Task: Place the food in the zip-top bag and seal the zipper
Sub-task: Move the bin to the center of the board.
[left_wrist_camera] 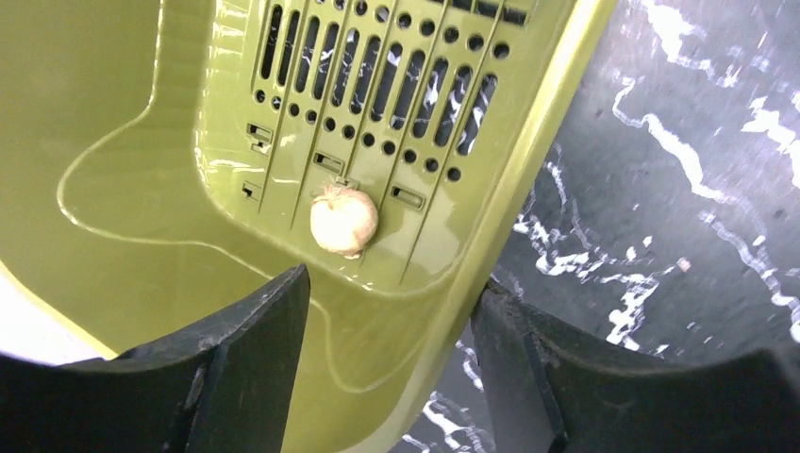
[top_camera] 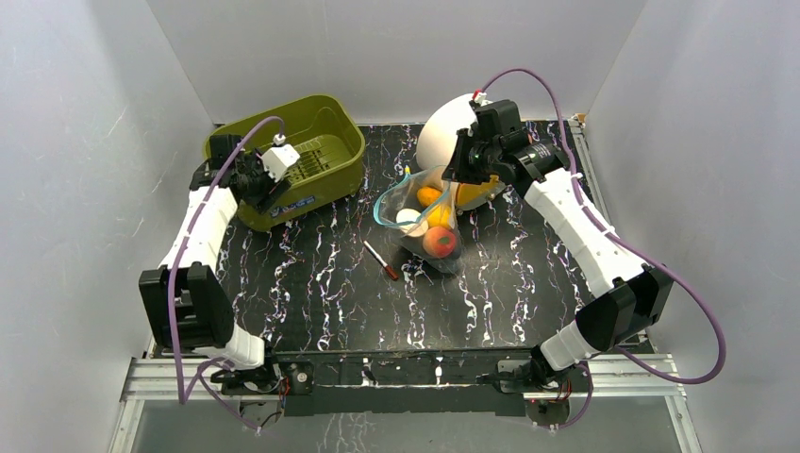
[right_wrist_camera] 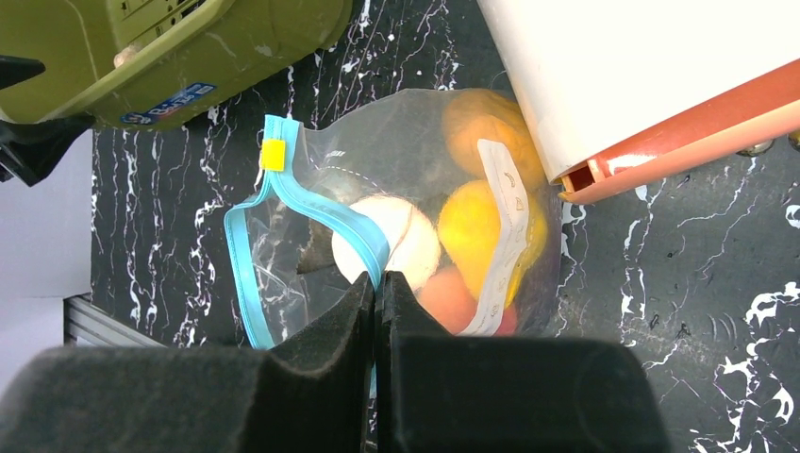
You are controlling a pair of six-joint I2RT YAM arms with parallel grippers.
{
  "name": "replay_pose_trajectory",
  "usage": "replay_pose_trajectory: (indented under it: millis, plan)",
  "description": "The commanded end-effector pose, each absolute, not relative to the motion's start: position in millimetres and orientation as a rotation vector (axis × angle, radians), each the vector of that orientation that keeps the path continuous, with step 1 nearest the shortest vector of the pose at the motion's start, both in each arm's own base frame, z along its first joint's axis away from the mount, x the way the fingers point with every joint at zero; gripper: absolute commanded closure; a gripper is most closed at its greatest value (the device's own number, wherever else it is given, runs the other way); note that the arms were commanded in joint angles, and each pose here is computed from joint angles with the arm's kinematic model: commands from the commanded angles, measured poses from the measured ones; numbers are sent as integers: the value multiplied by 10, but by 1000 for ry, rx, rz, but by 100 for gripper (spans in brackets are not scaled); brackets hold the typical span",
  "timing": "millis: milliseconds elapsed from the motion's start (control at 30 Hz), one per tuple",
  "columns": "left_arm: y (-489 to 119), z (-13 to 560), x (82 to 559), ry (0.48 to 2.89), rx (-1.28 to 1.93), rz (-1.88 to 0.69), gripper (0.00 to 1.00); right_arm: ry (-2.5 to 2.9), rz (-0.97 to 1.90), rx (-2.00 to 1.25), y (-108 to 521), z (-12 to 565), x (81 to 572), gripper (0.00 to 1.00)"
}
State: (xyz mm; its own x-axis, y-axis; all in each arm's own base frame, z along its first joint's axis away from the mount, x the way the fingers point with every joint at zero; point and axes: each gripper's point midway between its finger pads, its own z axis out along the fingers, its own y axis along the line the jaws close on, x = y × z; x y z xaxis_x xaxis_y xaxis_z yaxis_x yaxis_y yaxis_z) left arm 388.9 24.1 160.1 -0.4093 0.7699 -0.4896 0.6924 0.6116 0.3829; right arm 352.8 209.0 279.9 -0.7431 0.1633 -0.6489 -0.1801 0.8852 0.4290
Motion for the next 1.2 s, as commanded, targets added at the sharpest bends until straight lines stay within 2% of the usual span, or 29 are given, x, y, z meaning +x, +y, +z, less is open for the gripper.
replay_pose_trajectory:
  millis: [0, 200, 300, 567, 700, 800, 933, 1100, 1167]
  plan:
    - [66, 2041, 4007, 2071, 740, 112, 37, 2213, 658, -23, 2113, 3156, 3650, 100]
    - [344, 2340, 3751, 2108, 109, 160, 32, 2222, 685, -24, 2166, 3128, 3664, 100]
    - [231, 2483, 3653, 2092, -86, 29, 32, 2222, 695, -21, 2178, 3125, 3664, 100]
    - [-7, 2706, 3526, 1944, -1041, -412, 35, 2209, 725, 1, 2211, 3181, 3673, 100]
    - [26, 2599, 3506, 1819, -1418, -480, 35, 2203, 731, 10, 2205, 3201, 3662, 100]
    - [-13, 2457, 3484, 1813, -1672, -481, 34, 2202, 733, 14, 2204, 3205, 3652, 100]
    - [-95, 2408, 3537, 1786, -1812, -505, 33, 2195, 730, 17, 2192, 3227, 3650, 100]
    - [-122, 2115, 3626, 1756, -2003, -447, 42, 2188, 726, 16, 2194, 3244, 3672, 100]
    - [-120, 2094, 3817, 1729, -1986, -456, 45, 2188, 718, 20, 2180, 3241, 3670, 100]
